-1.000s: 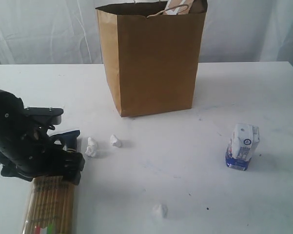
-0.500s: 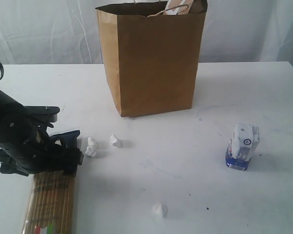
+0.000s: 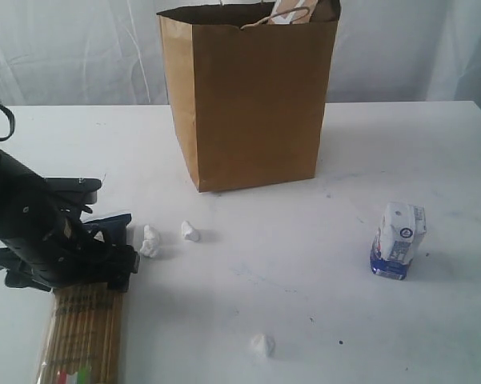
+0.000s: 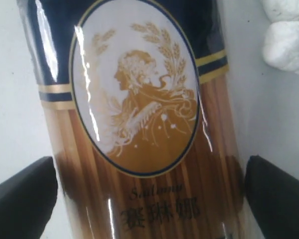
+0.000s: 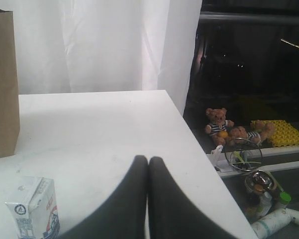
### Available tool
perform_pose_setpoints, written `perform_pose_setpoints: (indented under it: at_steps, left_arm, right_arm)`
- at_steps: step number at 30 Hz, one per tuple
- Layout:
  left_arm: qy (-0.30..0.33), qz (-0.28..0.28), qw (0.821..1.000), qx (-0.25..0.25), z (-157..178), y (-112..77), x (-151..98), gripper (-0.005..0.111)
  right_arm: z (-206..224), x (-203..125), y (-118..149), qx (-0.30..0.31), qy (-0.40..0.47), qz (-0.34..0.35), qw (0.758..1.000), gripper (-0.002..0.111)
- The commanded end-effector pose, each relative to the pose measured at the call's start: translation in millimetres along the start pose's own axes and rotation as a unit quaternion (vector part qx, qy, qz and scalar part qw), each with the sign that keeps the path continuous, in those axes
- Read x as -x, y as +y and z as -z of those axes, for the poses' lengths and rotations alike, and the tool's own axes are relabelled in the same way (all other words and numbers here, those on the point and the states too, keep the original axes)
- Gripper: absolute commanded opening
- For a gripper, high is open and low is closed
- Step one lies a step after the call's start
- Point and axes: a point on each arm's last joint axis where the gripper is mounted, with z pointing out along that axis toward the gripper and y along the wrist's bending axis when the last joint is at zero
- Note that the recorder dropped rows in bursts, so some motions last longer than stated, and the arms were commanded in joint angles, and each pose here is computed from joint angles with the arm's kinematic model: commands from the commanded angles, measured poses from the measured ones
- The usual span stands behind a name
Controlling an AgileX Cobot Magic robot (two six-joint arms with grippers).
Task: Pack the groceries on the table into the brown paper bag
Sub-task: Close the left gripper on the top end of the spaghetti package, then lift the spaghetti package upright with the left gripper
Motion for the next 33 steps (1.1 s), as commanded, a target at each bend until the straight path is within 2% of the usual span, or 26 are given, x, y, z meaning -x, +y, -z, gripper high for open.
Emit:
perform_pose_setpoints:
  at_steps: [1,3,9,13,15,16,19,22,26,33]
  left_arm:
    - [0.019,0.004,1.000,0.013,-1,2.9,-3,0.101]
    - [0.020,0.003,1.000,0.014,-1,3.2,-3,0.091]
    - [0.017,-0.001,1.000,0.012,-1,2.8,-2,0.037]
    - [0.018,-0.001,1.000,0.013,-1,3.0,-3,0.015]
    - [0.018,-0.001,1.000,0.013,-1,3.0,-3,0.009]
    - [0.019,-0.001,1.000,0.014,-1,3.1,-3,0.000]
    - [0.026,-0.003,0.999,0.018,-1,3.9,-4,0.000]
    - [0.023,-0.034,0.999,0.030,-1,6.3,-3,0.000]
    - [0.016,-0.032,0.999,0.028,5,6.4,-2,0.000]
    - [-0.061,-0.041,0.997,0.008,44,8.3,6,0.000]
  right_arm:
    - [0,-1,0,0.003,-0.002,-0.004,1.000,0.000]
    - [0,-1,0,0.003,-0.002,-0.004,1.000,0.000]
    - [0,-1,0,0.003,-0.002,-0.004,1.000,0.000]
    - [0,-1,0,0.003,-0.002,-0.004,1.000,0.000]
    - [0,-1,0,0.003,-0.002,-0.004,1.000,0.000]
    - [0,-1,0,0.003,-0.002,-0.004,1.000,0.000]
    - [0,-1,0,0.003,-0.002,-0.004,1.000,0.000]
    - [0,-1,0,0.003,-0.002,-0.004,1.000,0.000]
    - [0,-1,0,0.003,-0.002,-0.004,1.000,0.000]
    - [0,-1,1,0.004,-0.001,-0.004,1.000,0.000]
